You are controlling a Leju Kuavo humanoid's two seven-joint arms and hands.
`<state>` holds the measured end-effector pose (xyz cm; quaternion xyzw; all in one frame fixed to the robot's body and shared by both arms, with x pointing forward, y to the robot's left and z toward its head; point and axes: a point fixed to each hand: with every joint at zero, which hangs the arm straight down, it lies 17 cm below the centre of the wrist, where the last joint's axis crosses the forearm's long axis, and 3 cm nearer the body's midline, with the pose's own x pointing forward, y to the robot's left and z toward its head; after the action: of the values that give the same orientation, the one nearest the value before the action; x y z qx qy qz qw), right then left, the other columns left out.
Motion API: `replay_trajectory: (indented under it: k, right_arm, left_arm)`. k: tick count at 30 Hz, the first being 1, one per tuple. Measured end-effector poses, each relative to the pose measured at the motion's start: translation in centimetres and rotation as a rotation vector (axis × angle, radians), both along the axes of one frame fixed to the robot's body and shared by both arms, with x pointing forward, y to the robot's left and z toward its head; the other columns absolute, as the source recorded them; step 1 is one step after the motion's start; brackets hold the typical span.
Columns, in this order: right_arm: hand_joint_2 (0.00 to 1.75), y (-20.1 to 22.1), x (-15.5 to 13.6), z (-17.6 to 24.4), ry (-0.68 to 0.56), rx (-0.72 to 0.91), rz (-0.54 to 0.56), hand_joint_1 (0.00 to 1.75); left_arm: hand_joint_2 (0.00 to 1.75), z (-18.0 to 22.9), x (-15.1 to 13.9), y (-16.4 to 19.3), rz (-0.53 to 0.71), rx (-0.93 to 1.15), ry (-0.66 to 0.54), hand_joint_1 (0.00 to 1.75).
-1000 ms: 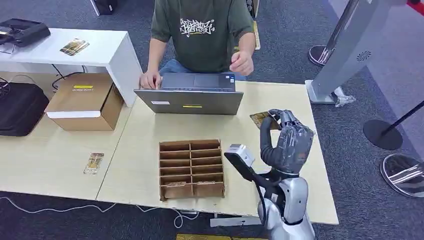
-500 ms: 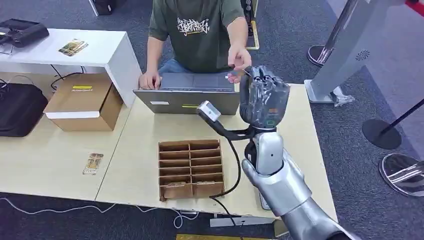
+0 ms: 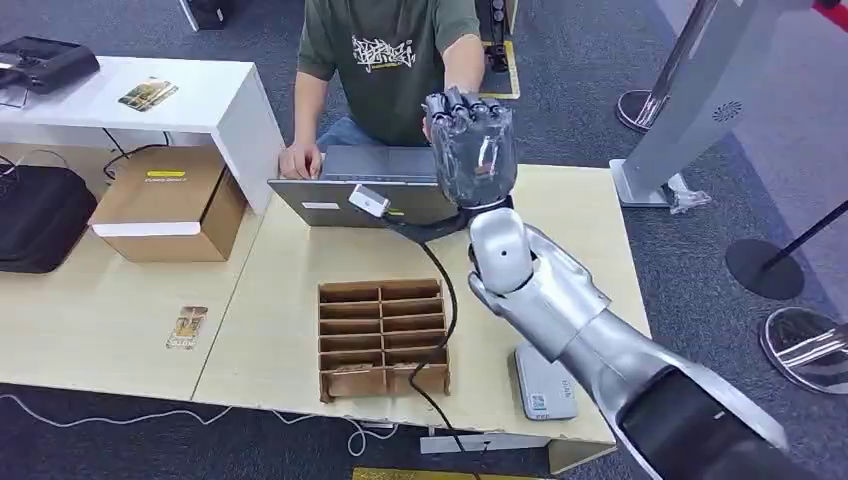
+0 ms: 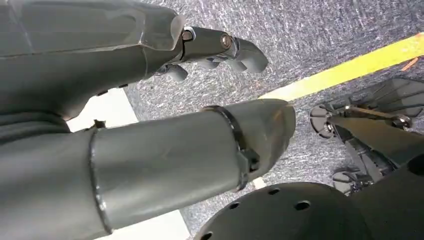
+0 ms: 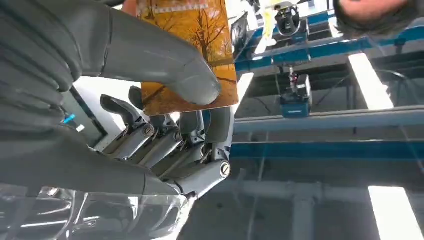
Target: Pass the card to the sensor for recognition and then transmit it.
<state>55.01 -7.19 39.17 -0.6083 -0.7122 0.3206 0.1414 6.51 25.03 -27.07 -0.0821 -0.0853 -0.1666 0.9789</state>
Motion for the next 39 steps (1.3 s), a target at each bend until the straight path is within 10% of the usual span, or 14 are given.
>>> replay_trajectory:
  k: [32,33,34,39]
  right_arm:
    - [1.75,-1.2,3.1,-2.8,0.071,-0.111,-0.078,1.75]
    - [1.75,-1.3,3.1,-2.8,0.071,-0.110,-0.079,0.42]
    - [1.75,-1.3,3.1,-2.8,0.072,-0.110,-0.079,0.00]
    - [1.75,-1.2,3.1,-2.8,0.072,-0.114,-0.074,0.00]
  left_arm:
    - [0.00,0.4,1.9,-0.5,-0.068,-0.001,0.012,0.00]
    - [0.00,0.4,1.9,-0.5,-0.068,-0.001,0.011,0.00]
    - [0.00,0.4,1.9,-0.5,-0.067,-0.001,0.011,0.00]
    - [0.00,0.4,1.9,-0.5,-0.067,-0.001,0.011,0.00]
